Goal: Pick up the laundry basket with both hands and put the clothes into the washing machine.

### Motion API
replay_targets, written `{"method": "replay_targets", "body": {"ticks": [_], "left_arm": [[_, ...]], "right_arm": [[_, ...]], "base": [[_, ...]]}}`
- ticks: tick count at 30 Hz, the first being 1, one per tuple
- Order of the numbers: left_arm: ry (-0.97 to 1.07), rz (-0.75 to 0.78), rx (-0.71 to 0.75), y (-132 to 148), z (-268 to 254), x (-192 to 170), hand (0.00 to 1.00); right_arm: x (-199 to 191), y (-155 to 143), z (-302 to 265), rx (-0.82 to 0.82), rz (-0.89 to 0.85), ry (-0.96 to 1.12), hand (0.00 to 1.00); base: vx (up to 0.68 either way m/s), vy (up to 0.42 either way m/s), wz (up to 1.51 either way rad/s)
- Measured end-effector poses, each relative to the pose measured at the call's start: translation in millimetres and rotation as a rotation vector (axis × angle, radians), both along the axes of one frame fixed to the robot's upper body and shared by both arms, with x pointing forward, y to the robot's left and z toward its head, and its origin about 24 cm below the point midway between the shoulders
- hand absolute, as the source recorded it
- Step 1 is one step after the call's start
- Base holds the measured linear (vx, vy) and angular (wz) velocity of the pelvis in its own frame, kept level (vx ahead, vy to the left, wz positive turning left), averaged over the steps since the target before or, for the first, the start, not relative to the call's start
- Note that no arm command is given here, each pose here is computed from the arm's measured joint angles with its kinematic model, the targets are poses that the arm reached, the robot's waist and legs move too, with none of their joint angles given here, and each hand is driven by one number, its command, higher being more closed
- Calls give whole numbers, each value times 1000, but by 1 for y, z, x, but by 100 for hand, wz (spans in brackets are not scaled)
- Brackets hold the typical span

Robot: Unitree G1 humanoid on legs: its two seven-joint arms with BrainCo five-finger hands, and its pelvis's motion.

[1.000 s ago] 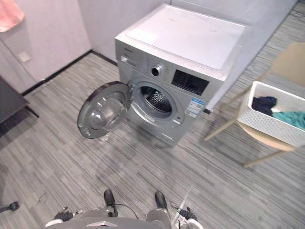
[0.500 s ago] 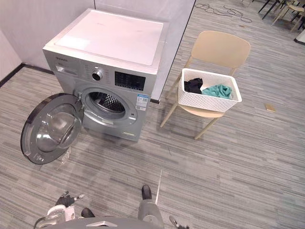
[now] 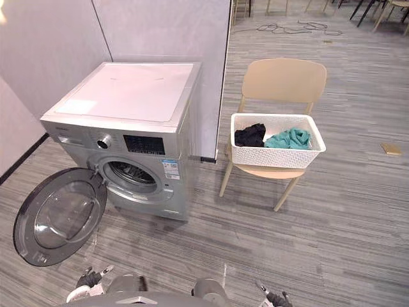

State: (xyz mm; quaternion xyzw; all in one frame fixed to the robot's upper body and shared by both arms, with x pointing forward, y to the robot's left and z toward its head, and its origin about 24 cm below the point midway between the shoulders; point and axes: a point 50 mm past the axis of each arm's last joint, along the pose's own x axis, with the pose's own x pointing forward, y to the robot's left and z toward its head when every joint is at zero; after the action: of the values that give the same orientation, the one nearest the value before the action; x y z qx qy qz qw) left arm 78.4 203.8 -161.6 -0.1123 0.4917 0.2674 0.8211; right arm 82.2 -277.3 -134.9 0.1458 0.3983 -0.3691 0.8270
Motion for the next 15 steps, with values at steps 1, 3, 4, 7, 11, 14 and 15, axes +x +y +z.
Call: {"method": "replay_targets", "body": {"ticks": [1, 3, 4, 7, 11, 14, 15], "left_arm": [[8, 1, -1, 0, -1, -2, 0], [80, 83, -28, -1, -6, -30, 0], [96, 104, -33, -1, -7, -37, 0], [107, 132, -22, 5, -7, -42, 0], [67, 58, 12, 12, -3, -22, 0], [-14, -32, 21, 7, 4, 15, 0], [-32, -46, 14, 4, 5, 23, 0]], "right_arm": [[6, 2, 2, -1, 11, -19, 0], [32, 15, 6, 7, 74, -81, 0], [41, 21, 7, 13, 100, -99, 0], [43, 36, 8, 24, 135, -129, 0], [13, 45, -3, 60, 106, -61, 0], [-22, 42, -14, 90, 37, 47, 0], [-25, 40, -15, 95, 17, 57, 0]], "base": [[247, 20, -89], [257, 61, -130], [277, 77, -119], [303, 88, -51], [354, 7, 3], [337, -81, 46], [312, -150, 27]]}}
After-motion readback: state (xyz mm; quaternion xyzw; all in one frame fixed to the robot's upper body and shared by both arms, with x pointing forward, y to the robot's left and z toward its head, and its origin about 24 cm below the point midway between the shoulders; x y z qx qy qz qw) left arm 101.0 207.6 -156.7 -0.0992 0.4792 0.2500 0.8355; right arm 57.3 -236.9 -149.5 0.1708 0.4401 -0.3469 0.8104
